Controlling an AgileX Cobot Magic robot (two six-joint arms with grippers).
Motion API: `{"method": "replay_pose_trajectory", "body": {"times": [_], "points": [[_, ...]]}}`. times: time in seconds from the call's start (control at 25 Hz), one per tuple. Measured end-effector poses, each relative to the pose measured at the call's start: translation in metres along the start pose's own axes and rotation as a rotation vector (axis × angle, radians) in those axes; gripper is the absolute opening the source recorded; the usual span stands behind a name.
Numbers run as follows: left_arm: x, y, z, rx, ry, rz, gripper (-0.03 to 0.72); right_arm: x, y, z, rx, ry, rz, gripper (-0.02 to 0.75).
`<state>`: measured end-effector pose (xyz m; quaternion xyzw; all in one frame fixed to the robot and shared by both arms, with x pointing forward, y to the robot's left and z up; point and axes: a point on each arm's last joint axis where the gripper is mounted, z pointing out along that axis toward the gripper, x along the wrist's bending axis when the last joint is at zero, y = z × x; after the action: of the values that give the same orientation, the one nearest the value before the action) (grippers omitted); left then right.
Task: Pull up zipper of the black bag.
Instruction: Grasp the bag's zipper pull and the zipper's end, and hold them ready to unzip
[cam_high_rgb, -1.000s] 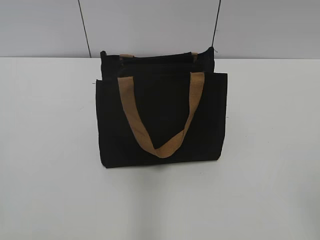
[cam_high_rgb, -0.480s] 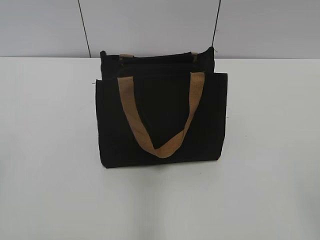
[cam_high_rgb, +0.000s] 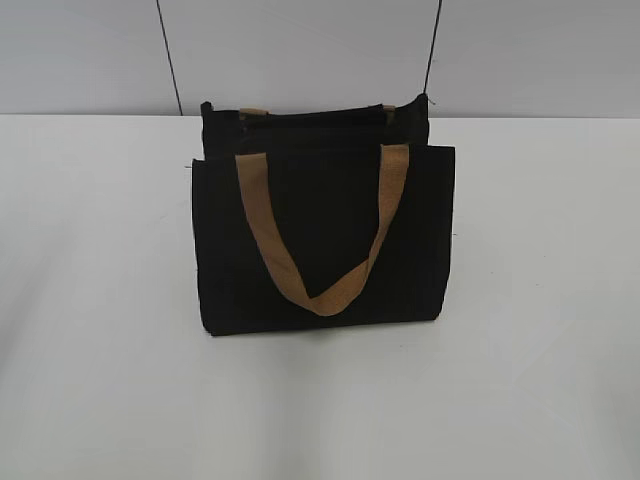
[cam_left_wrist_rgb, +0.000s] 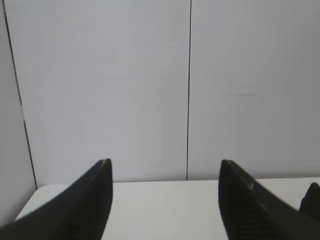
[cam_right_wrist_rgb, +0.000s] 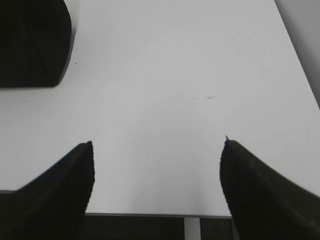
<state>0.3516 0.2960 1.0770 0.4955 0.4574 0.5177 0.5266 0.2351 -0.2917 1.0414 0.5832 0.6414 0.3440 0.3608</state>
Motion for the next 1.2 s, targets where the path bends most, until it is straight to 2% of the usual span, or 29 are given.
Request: {"method": "replay_pose_trajectory", "body": {"times": [0.08,0.16,0.28,0.4,0.52,0.64,0.8,0.92,1.2], "points": [[-0.001,-0.014,0.024,0.042,-0.007,0.012,0.487,0.000,0.000,0.000,0.000,0.000,0.000,0.595],[-0.003,-0.035,0.050,0.140,-0.025,0.033,0.473,0.000,0.000,0.000,0.000,0.000,0.000,0.595],[-0.007,-0.075,0.077,0.307,-0.065,0.007,0.445,0.000,0.000,0.000,0.000,0.000,0.000,0.595],[-0.020,-0.101,0.092,0.355,-0.205,-0.014,0.419,0.000,0.000,0.000,0.000,0.000,0.000,0.595],[-0.038,-0.117,0.102,0.360,-0.402,-0.027,0.396,0.000,0.000,0.000,0.000,0.000,0.000,0.595],[-0.051,-0.130,0.112,0.386,-0.581,0.033,0.389,0.000,0.000,0.000,0.000,0.001,0.000,0.595],[-0.062,-0.144,0.130,0.414,-0.759,0.129,0.380,0.000,0.000,0.000,0.000,0.001,0.000,0.595],[-0.068,-0.156,0.143,0.420,-0.864,0.161,0.380,0.000,0.000,0.000,0.000,0.001,0.000,0.595],[-0.077,-0.189,0.173,0.391,-0.982,0.071,0.378,0.000,0.000,0.000,0.000,0.001,0.000,0.595]]}}
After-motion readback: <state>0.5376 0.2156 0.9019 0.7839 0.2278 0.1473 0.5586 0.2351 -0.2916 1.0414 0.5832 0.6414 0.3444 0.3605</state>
